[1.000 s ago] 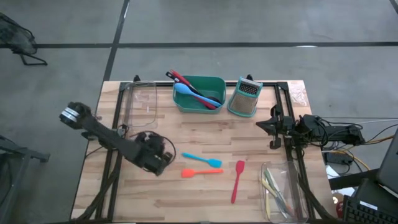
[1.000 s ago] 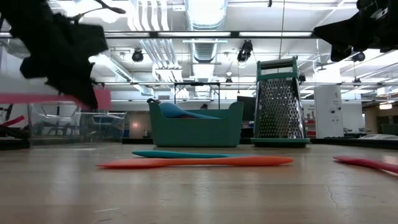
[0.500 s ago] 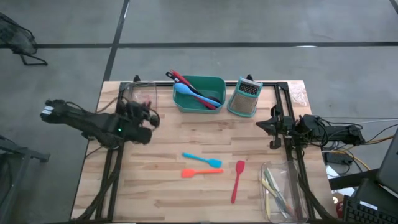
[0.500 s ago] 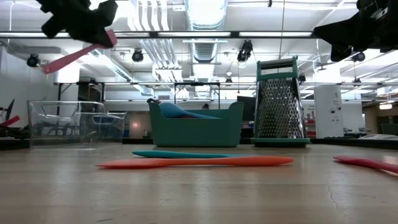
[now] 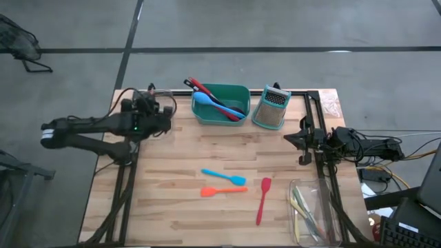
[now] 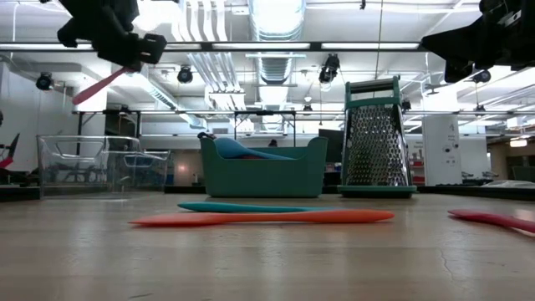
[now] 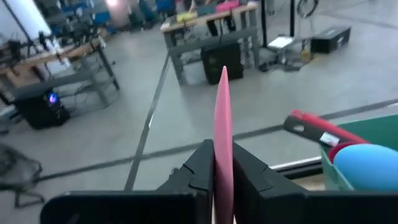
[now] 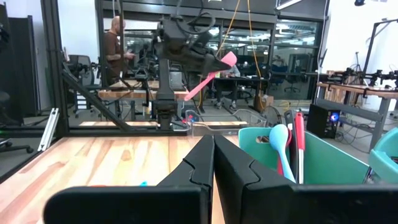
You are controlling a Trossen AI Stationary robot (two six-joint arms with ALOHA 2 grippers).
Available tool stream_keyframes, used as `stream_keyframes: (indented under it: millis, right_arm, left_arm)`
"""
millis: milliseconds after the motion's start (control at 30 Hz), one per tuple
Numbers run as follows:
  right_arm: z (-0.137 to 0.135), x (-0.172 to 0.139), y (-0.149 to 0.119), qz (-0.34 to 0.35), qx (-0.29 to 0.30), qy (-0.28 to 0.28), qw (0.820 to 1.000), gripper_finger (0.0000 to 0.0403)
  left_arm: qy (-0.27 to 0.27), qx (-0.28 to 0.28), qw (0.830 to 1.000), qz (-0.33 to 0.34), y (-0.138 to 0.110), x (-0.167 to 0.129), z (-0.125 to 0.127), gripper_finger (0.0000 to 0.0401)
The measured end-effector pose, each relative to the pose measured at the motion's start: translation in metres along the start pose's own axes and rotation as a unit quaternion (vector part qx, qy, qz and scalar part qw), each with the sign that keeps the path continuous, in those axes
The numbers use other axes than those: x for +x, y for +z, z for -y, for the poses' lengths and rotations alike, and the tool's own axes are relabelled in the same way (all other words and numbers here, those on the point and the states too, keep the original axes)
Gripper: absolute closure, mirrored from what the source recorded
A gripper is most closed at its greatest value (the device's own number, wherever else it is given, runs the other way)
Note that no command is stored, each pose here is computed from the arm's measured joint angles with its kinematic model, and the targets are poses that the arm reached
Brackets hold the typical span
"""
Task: Pick & Place Kitchen Items
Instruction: Put the pink spatula into the left transparent bin
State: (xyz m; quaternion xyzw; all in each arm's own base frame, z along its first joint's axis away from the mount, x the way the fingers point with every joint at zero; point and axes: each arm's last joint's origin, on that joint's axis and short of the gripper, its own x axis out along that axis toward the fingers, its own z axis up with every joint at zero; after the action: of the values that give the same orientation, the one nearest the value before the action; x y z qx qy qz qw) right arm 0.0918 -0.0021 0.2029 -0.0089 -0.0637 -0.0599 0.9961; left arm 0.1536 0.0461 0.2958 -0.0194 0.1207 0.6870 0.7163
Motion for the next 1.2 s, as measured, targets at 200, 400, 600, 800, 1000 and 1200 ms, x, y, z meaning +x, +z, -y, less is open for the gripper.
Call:
stream_keyframes:
  millis: [200,400,600,800,1000,1200]
  right_arm:
    - [0.0,0.0,0.0,0.0,0.0,0.0,1.0,0.0394]
    - [0.0,0.0,0.0,0.0,0.0,0.0,1.0,0.0394]
    - [0.0,0.0,0.0,0.0,0.001,0.0,1.0,0.0394]
    - [0.0,0.0,0.0,0.0,0.0,0.0,1.0,0.0394]
    - [0.0,0.0,0.0,0.0,0.0,0.0,1.0,0.0394]
    - [0.0,0.0,0.0,0.0,0.001,0.0,1.0,0.0394]
  left_arm:
    - [0.026,0.039,0.998,-0.039,-0.002,0.021,0.006,0.0369]
    - [0.05,0.051,0.995,-0.074,-0.008,0.04,0.013,0.0369]
    - [0.061,0.079,0.988,-0.117,-0.016,0.06,0.02,0.0369]
    - [0.035,0.121,0.978,-0.169,-0.027,0.082,0.035,0.0369]
    - [0.044,0.166,0.962,-0.213,-0.045,0.099,0.045,0.0368]
    - [0.035,0.162,0.946,-0.278,-0.06,0.113,0.047,0.0367]
